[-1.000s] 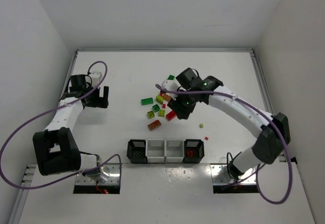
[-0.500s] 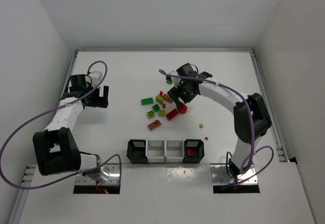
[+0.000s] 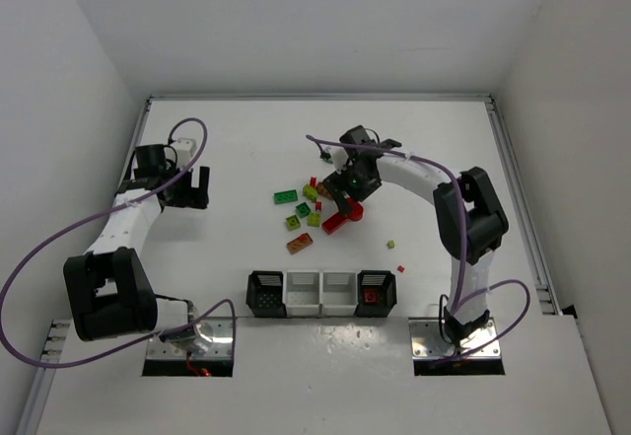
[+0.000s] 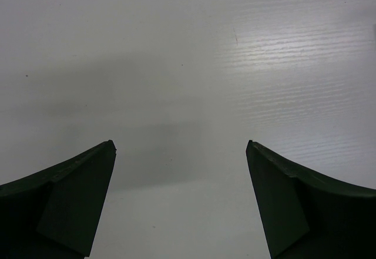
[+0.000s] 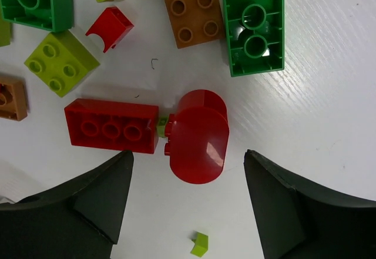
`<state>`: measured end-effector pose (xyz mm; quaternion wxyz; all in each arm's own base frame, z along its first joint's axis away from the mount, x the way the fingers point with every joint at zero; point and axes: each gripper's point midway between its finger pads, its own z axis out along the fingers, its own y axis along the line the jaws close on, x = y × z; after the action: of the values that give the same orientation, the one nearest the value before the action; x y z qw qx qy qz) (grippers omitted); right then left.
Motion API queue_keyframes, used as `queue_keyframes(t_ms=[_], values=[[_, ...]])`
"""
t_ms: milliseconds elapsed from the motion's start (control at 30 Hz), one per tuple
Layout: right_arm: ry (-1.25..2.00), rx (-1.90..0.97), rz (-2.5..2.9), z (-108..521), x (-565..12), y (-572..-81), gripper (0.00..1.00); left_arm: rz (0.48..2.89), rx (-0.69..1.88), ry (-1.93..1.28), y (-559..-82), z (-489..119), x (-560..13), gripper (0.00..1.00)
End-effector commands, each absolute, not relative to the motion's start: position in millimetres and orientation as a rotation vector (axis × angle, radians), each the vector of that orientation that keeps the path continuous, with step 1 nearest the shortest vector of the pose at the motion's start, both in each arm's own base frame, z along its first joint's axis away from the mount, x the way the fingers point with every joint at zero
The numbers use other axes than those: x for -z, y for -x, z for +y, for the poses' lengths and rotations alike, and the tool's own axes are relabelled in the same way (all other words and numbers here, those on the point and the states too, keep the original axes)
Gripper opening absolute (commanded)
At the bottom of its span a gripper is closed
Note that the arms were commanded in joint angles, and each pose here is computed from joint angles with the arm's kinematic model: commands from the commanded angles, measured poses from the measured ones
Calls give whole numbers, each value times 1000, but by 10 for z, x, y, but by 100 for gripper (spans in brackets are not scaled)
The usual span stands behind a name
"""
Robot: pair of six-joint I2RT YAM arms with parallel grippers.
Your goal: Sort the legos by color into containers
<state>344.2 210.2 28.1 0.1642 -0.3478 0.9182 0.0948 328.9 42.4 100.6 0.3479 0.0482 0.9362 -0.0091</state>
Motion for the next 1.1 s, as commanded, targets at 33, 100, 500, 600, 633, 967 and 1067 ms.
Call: queue_keyframes(t_ms=[33, 100, 500, 600, 633, 967, 1067], values=[[970, -286, 2576, 2196, -309, -3611, 76, 2404, 7, -118, -3340, 480, -1036, 100], [961, -282, 2592, 2158, -259, -3621, 73, 2404, 7, -118, -3340, 480, -1036, 100], [953, -310, 2631, 2027, -77, -3606, 35, 2413, 9, -117, -3339, 480, -1007, 100], [957, -360, 2607, 2039, -215, -3573, 24, 2413, 9, -117, -3339, 480, -1007, 100], [970, -358, 2596, 2028, -242, -3560, 17, 2404, 7, -118, -3340, 480, -1036, 100], [1099, -485, 2401, 2000, -1168, -3192, 3, 2352, 63, -162, -3353, 376, -1170, 100], [1252, -571, 2270, 1986, -1534, -2869, 3, 2316, 80, -201, -3356, 329, -1264, 100]])
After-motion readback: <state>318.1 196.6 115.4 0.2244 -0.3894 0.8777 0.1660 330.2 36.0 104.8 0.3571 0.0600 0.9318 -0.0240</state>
